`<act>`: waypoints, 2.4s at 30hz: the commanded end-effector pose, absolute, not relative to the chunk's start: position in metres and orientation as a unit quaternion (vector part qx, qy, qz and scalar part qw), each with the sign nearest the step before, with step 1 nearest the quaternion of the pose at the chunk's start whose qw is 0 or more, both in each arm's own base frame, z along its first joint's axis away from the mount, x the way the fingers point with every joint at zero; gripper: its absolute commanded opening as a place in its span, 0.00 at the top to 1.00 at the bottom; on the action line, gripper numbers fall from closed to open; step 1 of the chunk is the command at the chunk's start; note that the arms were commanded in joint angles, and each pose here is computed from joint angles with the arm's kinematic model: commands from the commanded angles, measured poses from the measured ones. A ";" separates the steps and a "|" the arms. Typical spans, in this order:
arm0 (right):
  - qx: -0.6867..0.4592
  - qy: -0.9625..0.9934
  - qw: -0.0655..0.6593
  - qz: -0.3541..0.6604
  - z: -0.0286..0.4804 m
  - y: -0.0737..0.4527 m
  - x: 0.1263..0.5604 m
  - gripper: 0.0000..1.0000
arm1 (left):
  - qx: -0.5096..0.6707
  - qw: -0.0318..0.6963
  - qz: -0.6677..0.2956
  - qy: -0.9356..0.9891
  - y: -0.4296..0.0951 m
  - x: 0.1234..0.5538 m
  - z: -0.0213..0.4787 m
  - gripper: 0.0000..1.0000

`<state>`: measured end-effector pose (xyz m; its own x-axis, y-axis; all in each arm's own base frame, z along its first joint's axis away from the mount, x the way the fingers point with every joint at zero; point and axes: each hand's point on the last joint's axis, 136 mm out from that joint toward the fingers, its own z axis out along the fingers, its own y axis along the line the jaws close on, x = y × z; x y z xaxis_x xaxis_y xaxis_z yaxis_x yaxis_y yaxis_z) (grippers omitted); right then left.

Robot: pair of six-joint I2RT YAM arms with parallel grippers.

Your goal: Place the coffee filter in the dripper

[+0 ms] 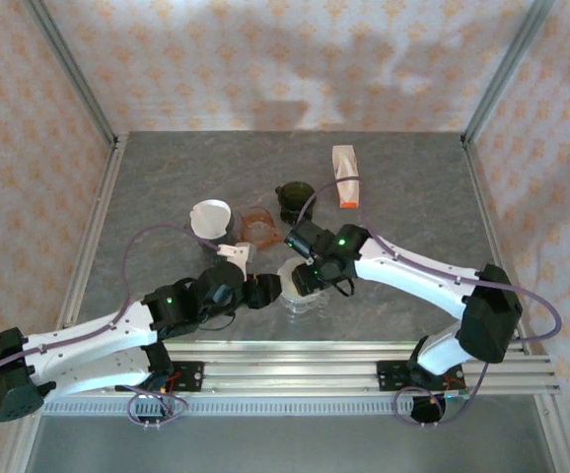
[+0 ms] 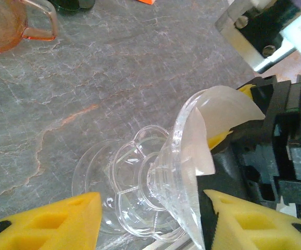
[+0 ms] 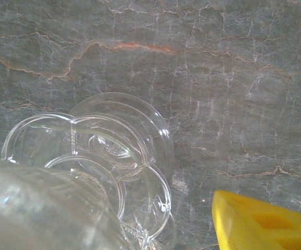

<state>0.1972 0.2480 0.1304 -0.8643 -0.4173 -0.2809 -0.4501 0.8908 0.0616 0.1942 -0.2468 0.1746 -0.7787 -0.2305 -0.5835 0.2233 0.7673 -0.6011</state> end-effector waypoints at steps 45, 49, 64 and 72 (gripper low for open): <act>-0.146 0.960 0.210 0.116 0.189 0.205 0.174 0.42 | -0.009 0.336 -0.335 0.880 -0.243 0.194 0.169 0.45; -0.147 0.955 0.224 0.129 0.200 0.210 0.178 0.41 | -0.010 0.338 -0.337 0.879 -0.243 0.195 0.170 0.45; -0.155 0.953 0.214 0.147 0.196 0.221 0.175 0.47 | -0.023 0.356 -0.361 0.862 -0.233 0.202 0.195 0.31; -0.157 0.955 0.208 0.142 0.190 0.220 0.174 0.50 | -0.006 0.359 -0.361 0.861 -0.237 0.212 0.203 0.24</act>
<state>0.1751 0.2192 0.1935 -0.8639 -0.2375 -0.4441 -0.3578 0.9100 0.2095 0.2097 -0.2291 0.1872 -0.7518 -0.2915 -0.5915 0.1984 0.7555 -0.6244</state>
